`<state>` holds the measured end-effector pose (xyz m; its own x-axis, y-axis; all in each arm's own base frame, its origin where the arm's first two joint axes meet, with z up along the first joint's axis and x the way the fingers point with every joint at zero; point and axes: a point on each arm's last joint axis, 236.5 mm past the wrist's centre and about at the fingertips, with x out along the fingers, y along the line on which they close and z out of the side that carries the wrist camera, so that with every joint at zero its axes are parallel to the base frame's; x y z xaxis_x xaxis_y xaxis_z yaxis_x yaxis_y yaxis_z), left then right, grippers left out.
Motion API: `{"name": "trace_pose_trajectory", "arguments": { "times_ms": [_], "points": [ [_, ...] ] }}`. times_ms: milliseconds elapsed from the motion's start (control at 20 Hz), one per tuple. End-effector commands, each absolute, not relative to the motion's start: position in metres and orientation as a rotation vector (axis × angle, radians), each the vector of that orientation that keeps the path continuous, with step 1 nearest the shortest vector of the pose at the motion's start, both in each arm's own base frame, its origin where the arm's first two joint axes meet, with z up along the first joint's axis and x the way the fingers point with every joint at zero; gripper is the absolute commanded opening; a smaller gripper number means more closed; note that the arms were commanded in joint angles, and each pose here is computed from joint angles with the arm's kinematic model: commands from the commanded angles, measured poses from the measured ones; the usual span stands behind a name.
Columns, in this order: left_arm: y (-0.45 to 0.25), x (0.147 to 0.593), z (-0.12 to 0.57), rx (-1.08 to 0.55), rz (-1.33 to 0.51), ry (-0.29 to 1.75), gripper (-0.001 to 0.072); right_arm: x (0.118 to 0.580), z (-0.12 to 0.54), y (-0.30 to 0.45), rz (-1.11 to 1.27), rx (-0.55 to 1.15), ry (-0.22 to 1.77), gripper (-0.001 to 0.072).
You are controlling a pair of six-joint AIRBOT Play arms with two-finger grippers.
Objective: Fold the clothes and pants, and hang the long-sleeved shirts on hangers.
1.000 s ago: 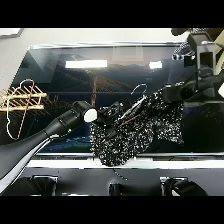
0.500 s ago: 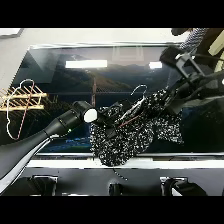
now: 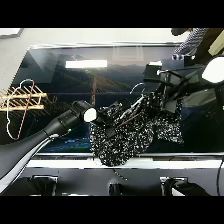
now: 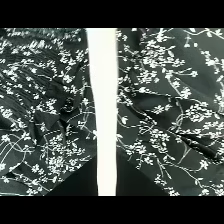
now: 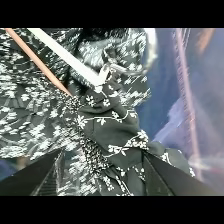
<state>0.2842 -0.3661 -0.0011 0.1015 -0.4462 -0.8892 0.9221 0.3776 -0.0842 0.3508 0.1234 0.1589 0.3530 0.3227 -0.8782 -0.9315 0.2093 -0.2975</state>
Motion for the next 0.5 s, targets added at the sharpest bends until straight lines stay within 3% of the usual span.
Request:
{"name": "trace_pose_trajectory", "arguments": {
  "times_ms": [0, 450],
  "points": [
    [-0.366, 0.284, -0.001, 0.590, -1.105, 1.011, 0.0020, 0.368, 0.161, 0.130, 1.014, -1.038, 0.684, 0.0565],
    [-0.366, 0.284, -0.001, 0.590, -1.105, 1.012, 0.0021, 0.353, 0.183, 0.130, 1.002, -1.048, 0.634, 0.0564]
  ]
}}
